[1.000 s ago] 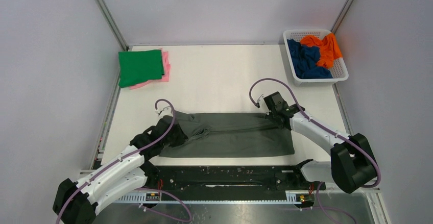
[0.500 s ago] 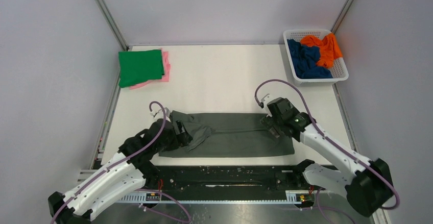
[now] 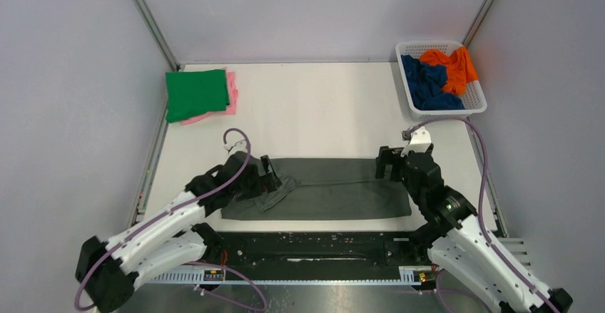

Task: Fold and stack the t-shirts
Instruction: Rotate the tshirt 90 degrees

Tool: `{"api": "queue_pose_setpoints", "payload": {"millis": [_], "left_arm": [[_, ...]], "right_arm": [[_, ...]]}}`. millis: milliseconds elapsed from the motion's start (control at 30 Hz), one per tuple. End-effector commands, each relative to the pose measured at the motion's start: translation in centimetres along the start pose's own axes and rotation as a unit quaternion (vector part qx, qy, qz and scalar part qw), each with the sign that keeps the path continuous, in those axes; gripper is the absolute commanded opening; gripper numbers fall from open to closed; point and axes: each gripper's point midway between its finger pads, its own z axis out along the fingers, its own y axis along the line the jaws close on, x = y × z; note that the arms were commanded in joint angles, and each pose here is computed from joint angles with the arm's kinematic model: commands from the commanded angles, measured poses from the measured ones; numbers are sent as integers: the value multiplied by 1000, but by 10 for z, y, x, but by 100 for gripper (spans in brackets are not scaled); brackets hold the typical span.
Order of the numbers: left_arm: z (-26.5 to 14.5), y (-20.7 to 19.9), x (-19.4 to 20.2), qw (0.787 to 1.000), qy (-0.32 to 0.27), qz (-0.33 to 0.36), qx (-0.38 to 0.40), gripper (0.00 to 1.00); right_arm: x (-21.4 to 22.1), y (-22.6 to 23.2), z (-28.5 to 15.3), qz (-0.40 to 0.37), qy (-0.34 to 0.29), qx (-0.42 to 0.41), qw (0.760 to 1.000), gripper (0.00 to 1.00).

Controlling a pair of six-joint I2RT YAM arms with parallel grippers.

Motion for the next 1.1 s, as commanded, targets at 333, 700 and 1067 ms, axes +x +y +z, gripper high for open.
{"api": "queue_pose_setpoints", "payload": {"millis": [333,700,1067], "left_arm": [[104,8,-33,991,38,-127,15,99],[188,16,-123,984,57,-167,-17,99],[297,-99,-241,963,79,-223,127,99]], "right_arm": [[74,42,79,71,195,40,977,100],[124,63,102,86,283,33,955,99],[163,142,51,107,334,-111,930,99]]}}
